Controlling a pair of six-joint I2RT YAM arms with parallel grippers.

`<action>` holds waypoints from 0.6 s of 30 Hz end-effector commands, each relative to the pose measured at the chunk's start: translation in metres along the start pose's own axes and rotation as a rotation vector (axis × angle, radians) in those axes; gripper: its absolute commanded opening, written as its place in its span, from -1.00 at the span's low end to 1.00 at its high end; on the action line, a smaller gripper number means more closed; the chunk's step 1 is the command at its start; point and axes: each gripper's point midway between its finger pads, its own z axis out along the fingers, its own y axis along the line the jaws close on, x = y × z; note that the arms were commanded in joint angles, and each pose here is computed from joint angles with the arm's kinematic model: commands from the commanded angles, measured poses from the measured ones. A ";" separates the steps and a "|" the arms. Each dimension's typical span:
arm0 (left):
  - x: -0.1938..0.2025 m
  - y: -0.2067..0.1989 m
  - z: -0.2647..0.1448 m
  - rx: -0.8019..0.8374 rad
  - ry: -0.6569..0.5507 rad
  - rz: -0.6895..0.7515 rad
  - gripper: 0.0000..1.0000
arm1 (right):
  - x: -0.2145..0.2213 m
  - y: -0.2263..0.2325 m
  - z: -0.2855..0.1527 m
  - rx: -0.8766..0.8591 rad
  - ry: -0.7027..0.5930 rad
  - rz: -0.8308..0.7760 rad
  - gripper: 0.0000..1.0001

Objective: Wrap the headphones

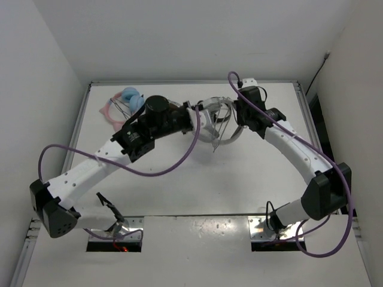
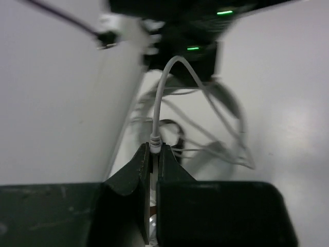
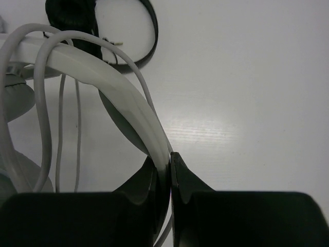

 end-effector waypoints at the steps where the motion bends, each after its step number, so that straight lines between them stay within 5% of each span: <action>1: -0.024 0.104 -0.013 -0.378 -0.068 -0.031 -1.00 | -0.024 0.016 -0.025 -0.153 -0.100 0.059 -1.00; 6: 0.002 0.163 -0.008 -0.523 -0.024 -0.108 -1.00 | 0.008 0.038 -0.039 -0.368 -0.011 0.001 -1.00; 11: 0.039 0.210 -0.005 -0.625 0.052 -0.140 -1.00 | 0.011 0.046 -0.058 -0.427 -0.053 -0.067 -1.00; 18: 0.166 0.234 0.020 -0.630 0.309 -0.271 -1.00 | 0.008 0.044 -0.077 -0.467 -0.076 -0.071 -1.00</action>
